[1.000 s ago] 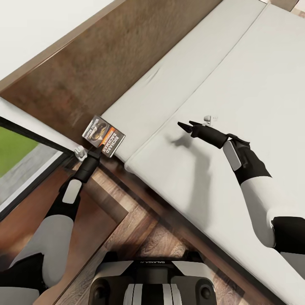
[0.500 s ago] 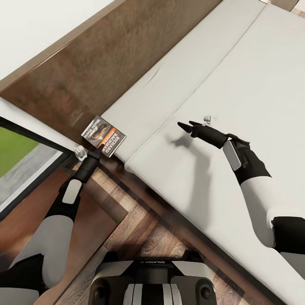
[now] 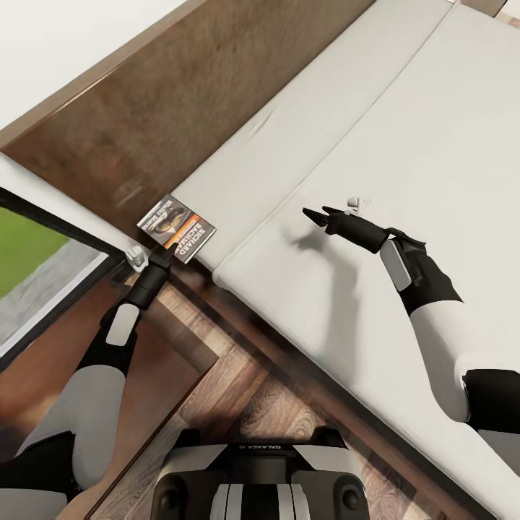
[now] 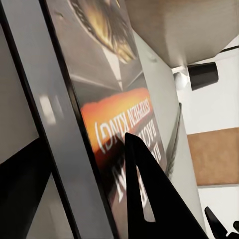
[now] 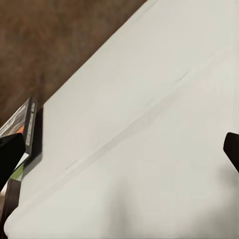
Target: In the bedroom, move the book from the bed onto either nightstand, and place the two sandals side by side next to the bed.
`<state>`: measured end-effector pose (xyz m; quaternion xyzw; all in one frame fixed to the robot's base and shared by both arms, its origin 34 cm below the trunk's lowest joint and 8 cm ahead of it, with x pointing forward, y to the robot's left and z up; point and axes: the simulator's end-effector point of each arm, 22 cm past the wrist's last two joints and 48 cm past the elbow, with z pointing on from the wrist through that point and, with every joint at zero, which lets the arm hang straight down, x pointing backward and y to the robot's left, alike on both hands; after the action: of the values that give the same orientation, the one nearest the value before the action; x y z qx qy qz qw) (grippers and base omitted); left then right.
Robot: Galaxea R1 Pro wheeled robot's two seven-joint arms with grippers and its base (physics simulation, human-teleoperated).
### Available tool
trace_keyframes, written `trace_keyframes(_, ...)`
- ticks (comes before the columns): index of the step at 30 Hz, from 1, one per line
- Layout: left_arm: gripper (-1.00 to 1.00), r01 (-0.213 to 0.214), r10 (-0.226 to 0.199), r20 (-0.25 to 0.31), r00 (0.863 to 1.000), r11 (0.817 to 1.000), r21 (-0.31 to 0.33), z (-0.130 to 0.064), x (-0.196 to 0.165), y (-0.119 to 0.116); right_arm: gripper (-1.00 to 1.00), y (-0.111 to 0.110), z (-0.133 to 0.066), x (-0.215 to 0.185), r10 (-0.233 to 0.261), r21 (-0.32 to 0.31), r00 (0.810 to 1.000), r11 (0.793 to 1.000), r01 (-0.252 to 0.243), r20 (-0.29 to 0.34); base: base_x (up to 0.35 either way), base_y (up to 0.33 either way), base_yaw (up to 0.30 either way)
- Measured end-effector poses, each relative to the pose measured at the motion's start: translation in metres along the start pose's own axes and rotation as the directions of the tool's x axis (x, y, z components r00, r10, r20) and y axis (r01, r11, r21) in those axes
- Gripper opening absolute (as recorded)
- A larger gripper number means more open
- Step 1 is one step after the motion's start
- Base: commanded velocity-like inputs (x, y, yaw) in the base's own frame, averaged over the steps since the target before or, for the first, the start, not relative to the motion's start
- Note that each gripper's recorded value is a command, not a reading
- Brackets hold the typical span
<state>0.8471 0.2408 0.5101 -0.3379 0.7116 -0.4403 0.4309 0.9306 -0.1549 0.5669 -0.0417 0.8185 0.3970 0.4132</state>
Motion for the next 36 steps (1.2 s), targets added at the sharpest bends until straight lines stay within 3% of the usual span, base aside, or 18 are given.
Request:
trace_keyframes(14, -1.0, -0.017, 0.017, 0.009, 1.0, 1.0, 0.022, 0.003, -0.007, -0.01, 1.0, 0.006, 0.003, 0.0, -0.02, -0.012, 1.0, 1.0, 0.02, -0.01, -0.108, 0.0, 0.0)
trace_keyframes(26, -1.0, 0.009, -0.009, -0.024, 1.0, 1.0, 0.018, 0.001, 0.0, -0.012, 1.0, 0.009, 0.002, -0.001, -0.02, -0.014, 1.0, 1.0, 0.02, -0.012, -0.114, 0.0, 0.0)
trace_keyframes(31, -1.0, 0.053, -0.051, -0.073, 0.996, 0.998, 0.022, -0.001, 0.006, -0.022, 1.0, 0.014, 0.0, -0.007, -0.02, -0.013, 1.0, 1.0, 0.02, -0.013, -0.002, 0.0, 0.0)
trace_keyframes(36, -1.0, 0.054, -0.052, -0.083, 0.995, 0.998, 0.034, -0.001, 0.002, -0.036, 1.0, 0.019, -0.003, -0.013, -0.02, -0.012, 1.0, 1.0, 0.02, -0.013, 0.0, 0.0, 0.0)
